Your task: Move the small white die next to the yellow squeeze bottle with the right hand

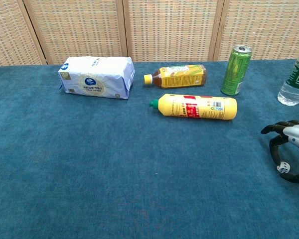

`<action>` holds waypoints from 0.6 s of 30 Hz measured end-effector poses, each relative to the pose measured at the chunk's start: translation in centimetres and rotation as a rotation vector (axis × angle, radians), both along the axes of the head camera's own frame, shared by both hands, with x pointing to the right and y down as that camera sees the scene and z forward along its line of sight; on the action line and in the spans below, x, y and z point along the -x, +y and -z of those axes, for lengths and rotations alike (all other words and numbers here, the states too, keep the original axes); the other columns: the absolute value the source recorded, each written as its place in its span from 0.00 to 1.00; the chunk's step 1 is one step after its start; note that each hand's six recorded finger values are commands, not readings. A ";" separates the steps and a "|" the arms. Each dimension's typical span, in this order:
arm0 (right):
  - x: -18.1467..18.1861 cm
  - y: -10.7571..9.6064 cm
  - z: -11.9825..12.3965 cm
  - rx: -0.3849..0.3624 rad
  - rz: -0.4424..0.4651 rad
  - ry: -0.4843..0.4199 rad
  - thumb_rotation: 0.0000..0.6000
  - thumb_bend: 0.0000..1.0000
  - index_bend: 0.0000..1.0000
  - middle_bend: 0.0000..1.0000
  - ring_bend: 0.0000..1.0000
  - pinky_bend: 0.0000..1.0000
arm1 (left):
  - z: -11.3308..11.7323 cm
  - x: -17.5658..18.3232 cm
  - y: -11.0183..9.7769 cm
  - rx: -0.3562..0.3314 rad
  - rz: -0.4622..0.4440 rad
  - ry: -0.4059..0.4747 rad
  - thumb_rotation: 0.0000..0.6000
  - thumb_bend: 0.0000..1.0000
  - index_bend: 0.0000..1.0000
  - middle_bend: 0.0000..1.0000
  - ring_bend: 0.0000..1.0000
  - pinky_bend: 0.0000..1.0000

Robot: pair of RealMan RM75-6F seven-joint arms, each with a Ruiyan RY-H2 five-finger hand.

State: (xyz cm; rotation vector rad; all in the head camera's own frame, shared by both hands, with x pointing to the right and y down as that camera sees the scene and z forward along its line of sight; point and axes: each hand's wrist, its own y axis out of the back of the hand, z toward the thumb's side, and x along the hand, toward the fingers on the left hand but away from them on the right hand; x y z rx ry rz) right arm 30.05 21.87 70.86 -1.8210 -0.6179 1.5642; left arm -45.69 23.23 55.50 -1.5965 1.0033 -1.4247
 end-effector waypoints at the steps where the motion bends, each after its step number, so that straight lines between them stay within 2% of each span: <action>1: 0.0 0.0 0.0 0.000 -0.001 0.000 1.00 0.34 0.53 0.12 0.03 0.00 | 0.0 0.0 0.0 0.000 0.000 0.000 1.00 0.27 0.00 0.00 0.00 0.00; 18: 0.3 -0.2 0.0 -0.008 -0.001 -0.010 1.00 0.34 0.53 0.10 0.03 0.00 | -0.1 0.0 0.0 0.003 -0.003 -0.001 1.00 0.27 0.00 0.00 0.00 0.00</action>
